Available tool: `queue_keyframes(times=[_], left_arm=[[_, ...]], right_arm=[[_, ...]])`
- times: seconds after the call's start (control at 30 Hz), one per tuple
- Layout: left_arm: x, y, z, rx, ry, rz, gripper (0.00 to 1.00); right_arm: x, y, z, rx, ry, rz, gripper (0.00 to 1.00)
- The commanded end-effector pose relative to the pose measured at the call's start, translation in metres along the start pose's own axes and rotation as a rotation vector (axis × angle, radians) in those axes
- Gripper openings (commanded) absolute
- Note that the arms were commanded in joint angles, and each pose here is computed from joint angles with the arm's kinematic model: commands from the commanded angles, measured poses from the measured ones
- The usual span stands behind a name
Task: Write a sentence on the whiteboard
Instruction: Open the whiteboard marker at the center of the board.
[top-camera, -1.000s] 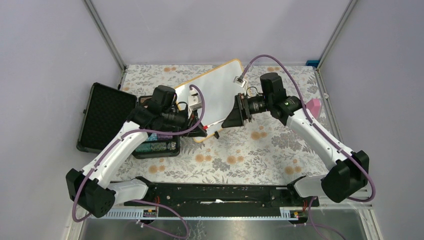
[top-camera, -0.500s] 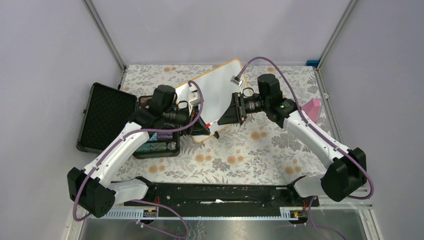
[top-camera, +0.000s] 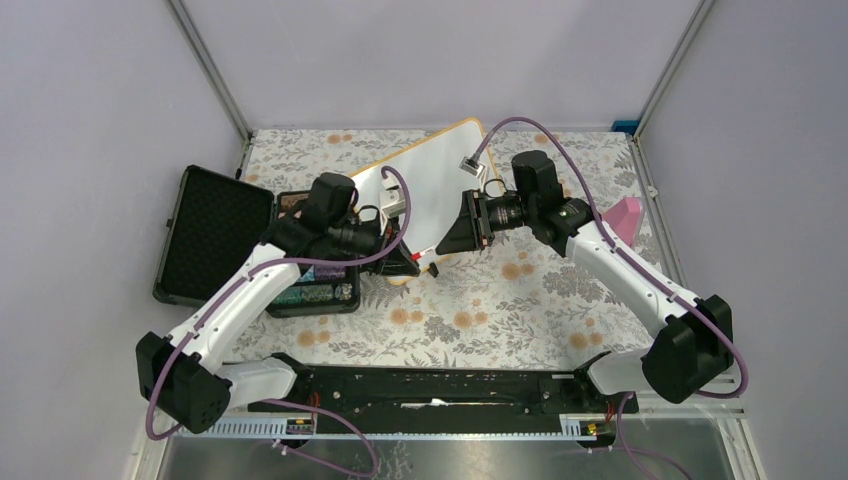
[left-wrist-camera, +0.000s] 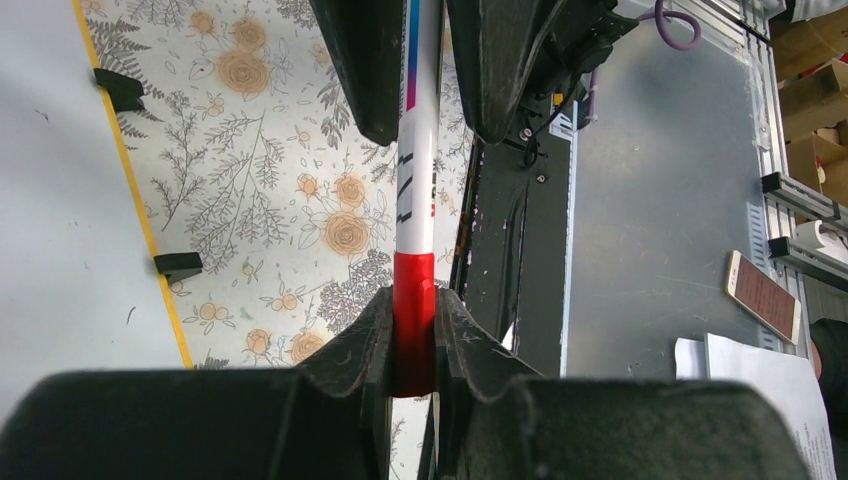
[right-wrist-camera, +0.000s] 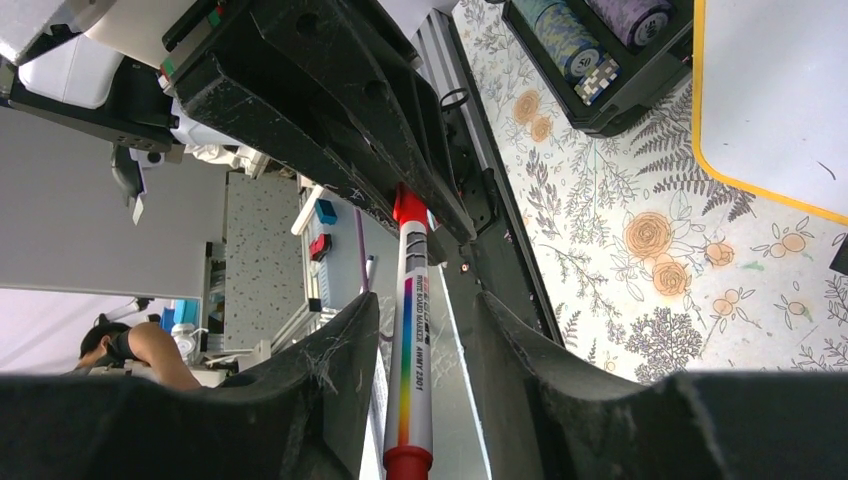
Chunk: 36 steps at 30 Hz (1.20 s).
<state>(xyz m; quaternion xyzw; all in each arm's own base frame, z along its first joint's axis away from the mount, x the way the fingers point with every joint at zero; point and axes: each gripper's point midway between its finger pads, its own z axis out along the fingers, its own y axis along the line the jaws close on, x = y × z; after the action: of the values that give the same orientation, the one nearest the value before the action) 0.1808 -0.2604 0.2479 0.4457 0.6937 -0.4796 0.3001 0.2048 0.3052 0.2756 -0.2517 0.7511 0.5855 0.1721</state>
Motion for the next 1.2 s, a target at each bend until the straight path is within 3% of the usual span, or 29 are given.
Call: queue_keyframes(times=[0.0, 0.3, 0.9, 1.03, 1.17], left_arm=[[0.0, -0.001, 0.001, 0.006, 0.002, 0.034, 0.0], [0.004, 0.002, 0.012, -0.009, 0.046, 0.032, 0.0], [-0.005, 0.005, 0.013, -0.02, 0.04, 0.024, 0.0], [-0.004, 0.006, 0.013, -0.017, 0.042, 0.025, 0.0], [-0.002, 0.006, 0.013, -0.019, 0.045, 0.025, 0.0]], right_arm=[[-0.01, 0.015, 0.0, -0.04, -0.013, -0.048, 0.45], [-0.006, 0.015, 0.005, -0.053, -0.001, -0.034, 0.31], [0.017, 0.009, 0.013, -0.034, 0.065, -0.055, 0.29], [0.019, 0.01, 0.013, -0.038, 0.073, -0.055, 0.36], [0.017, 0.014, 0.012, -0.047, 0.072, -0.061, 0.36]])
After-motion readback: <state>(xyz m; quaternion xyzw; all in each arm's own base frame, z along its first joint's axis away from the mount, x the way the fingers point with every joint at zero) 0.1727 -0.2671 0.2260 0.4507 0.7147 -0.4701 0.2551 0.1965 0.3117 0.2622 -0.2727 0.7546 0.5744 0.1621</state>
